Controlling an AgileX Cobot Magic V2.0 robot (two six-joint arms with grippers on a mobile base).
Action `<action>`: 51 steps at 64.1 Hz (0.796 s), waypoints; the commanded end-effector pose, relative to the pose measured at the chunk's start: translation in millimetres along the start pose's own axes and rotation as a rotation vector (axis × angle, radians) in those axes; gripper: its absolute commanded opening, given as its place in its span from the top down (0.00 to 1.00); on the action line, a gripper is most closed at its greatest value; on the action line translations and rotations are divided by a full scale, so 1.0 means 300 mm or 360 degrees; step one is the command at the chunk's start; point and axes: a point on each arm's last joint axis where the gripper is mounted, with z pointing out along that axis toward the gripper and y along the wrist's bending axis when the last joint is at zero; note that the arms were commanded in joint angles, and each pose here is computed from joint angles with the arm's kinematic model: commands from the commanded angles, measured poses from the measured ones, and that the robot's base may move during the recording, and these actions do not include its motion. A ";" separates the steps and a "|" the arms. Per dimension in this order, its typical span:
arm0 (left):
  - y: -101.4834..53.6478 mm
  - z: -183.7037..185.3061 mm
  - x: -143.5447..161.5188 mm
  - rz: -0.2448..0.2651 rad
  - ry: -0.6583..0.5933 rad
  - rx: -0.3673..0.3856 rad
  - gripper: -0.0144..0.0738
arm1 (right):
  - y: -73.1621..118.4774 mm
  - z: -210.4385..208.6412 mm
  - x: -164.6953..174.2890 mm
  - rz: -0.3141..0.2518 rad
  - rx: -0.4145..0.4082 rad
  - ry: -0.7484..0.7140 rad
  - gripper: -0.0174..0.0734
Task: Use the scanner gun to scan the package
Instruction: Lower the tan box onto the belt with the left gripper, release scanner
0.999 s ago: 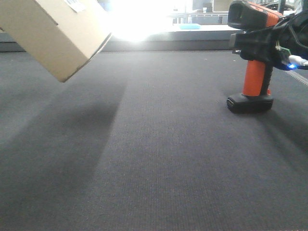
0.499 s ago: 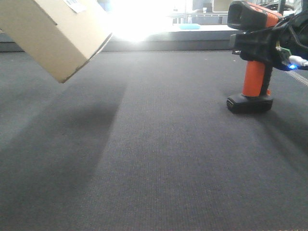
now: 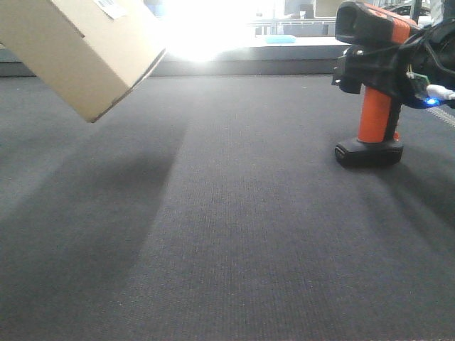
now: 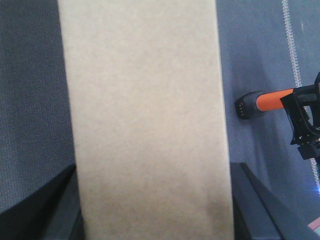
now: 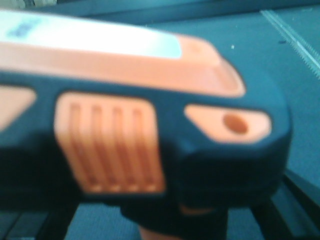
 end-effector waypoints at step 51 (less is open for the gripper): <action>0.060 -0.027 0.006 0.0167 0.0024 -0.0401 0.96 | 0.037 -0.228 -0.136 -0.0090 -0.0258 0.0386 0.21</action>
